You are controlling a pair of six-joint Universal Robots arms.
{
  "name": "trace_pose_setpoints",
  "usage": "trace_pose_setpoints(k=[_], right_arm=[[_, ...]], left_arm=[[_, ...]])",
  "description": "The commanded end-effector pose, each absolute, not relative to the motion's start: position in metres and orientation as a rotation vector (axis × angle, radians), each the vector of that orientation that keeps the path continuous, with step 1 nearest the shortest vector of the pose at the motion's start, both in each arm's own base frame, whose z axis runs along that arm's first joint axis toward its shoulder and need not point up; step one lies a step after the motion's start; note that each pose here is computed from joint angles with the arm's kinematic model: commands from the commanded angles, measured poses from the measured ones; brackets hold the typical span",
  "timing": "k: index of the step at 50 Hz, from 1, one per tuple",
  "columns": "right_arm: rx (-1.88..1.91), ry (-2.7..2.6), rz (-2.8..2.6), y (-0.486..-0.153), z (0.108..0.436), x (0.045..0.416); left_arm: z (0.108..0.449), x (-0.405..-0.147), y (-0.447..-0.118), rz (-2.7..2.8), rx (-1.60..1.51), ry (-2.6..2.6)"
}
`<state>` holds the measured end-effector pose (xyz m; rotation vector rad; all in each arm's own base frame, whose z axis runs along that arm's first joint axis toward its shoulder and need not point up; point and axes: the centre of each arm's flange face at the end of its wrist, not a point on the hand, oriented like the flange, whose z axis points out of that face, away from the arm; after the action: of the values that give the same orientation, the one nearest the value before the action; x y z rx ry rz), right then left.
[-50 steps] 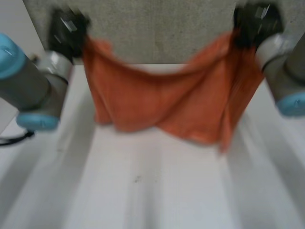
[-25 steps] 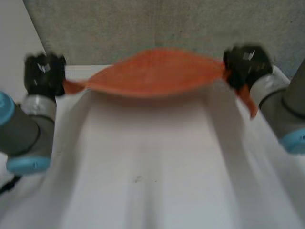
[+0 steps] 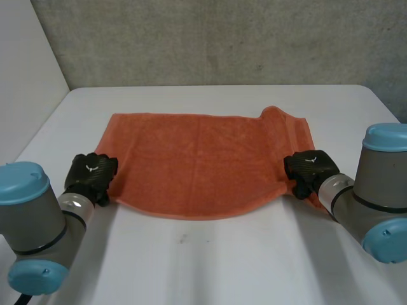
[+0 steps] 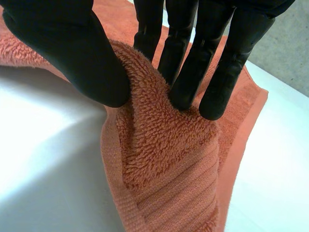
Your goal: Fold the laundry
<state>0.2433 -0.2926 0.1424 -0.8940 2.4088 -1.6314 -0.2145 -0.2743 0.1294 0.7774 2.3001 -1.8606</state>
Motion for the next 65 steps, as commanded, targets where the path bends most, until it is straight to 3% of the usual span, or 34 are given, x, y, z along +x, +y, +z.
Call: trace_pose_setpoints(k=[1,18,30,45,57,65], right_arm=[[-0.868,2.393,-1.612,-0.292,0.142,0.244],[-0.77,2.37,-1.578,-0.295,0.143,0.246],[-0.77,2.371,-1.576,-0.295,0.143,0.246],[-0.706,2.386,-1.656,-0.311,0.158,0.233],[-0.612,2.462,-1.646,-0.285,0.185,0.189],[-0.728,2.478,-1.563,-0.26,0.171,0.176]], left_arm=[[0.128,-0.213,-0.272,-1.835,0.862,2.361],[0.118,-0.203,-0.276,-1.74,0.913,2.356],[0.103,-0.204,-0.3,-1.806,0.877,2.299],[0.146,-0.191,-0.315,-1.997,0.745,2.118],[0.149,-0.179,-0.318,-1.978,0.693,2.125],[0.15,-0.175,-0.322,-1.978,0.676,2.117]])
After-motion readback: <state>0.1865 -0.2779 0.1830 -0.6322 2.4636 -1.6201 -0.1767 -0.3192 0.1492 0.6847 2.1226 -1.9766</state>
